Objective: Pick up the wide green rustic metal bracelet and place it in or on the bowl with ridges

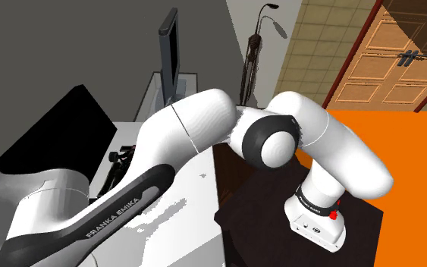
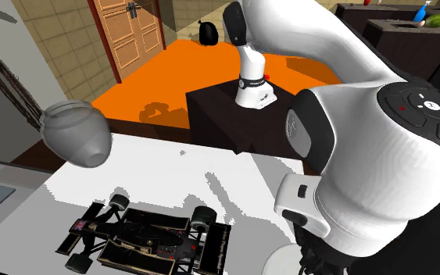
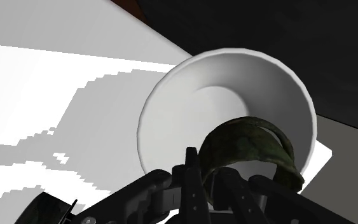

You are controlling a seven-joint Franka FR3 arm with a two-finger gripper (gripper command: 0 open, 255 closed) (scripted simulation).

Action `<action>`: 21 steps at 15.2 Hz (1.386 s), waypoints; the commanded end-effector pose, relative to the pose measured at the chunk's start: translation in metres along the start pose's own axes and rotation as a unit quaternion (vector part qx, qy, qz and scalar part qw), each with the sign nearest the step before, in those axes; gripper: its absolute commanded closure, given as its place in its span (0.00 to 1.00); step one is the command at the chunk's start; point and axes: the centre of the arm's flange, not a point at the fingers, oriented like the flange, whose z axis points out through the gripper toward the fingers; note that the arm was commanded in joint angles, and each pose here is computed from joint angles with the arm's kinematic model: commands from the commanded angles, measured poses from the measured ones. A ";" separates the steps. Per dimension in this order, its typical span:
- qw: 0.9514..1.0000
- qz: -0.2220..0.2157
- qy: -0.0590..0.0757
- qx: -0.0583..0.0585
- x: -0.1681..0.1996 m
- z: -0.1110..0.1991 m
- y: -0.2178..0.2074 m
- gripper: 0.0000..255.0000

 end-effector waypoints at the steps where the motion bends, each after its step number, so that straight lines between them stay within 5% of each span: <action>1: 1.000 0.000 0.000 0.000 0.000 0.010 0.000 1.00; 8: 1.000 0.000 0.000 0.000 0.001 0.046 0.001 1.00; 15: 1.000 0.000 0.000 0.000 0.001 0.046 0.001 1.00; 16: 1.000 0.000 0.000 0.000 0.001 0.046 0.001 0.00; 21: 1.000 0.000 0.000 0.000 0.001 0.046 0.000 0.00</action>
